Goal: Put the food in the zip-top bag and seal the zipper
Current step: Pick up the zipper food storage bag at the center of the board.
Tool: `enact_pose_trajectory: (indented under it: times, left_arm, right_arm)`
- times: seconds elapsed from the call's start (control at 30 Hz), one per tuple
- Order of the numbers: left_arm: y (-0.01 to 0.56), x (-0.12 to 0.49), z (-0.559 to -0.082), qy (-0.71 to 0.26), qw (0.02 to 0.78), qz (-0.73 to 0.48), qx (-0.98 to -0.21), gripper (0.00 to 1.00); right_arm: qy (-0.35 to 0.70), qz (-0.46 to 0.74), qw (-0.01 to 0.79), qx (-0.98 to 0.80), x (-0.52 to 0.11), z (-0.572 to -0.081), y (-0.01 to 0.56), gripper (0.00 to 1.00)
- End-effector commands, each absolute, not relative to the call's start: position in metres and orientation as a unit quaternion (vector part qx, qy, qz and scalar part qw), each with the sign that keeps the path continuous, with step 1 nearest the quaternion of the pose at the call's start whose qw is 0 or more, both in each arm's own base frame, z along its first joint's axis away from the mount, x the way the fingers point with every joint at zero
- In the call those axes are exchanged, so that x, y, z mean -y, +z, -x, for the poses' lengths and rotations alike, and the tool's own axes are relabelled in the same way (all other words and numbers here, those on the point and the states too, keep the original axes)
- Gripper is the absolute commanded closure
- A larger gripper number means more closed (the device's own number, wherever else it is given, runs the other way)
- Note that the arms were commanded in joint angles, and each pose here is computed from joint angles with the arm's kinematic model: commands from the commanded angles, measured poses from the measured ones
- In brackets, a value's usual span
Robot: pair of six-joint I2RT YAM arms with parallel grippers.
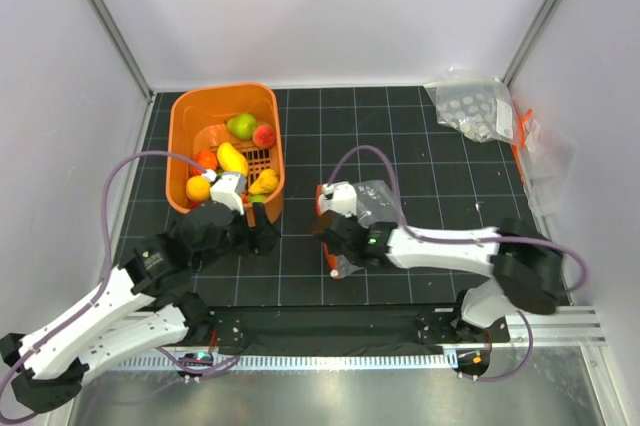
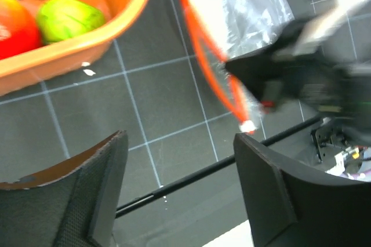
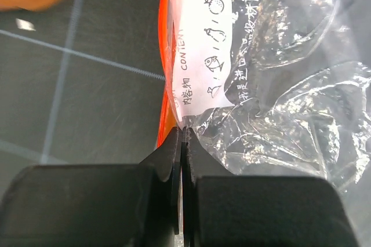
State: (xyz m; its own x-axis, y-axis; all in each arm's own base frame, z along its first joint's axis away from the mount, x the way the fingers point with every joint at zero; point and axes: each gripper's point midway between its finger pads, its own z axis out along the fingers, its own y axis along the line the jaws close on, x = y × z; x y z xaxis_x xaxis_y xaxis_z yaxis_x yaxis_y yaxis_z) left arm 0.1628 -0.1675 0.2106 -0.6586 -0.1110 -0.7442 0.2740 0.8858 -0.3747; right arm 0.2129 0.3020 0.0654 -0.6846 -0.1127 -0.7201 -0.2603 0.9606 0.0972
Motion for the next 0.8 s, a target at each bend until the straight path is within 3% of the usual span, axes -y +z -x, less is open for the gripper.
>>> enact_pose_trajectory:
  times: [0.0, 0.27, 0.77]
  left_arm:
    - [0.209, 0.194, -0.166, -0.272, 0.397, -0.069, -0.874, 0.21]
    - [0.216, 0.245, -0.175, -0.368, 0.39, -0.07, -0.841, 0.06]
    - [0.252, 0.279, -0.197, -0.434, 0.414, -0.035, -0.799, 0.02]
  right_arm:
    - [0.197, 0.051, 0.441, -0.874, -0.302, -0.214, 0.13, 0.99]
    - [0.304, 0.021, 0.477, -0.824, -0.262, -0.189, 0.203, 0.99]
    - [0.353, 0.043, 0.467, -0.809, -0.263, -0.173, 0.236, 0.99]
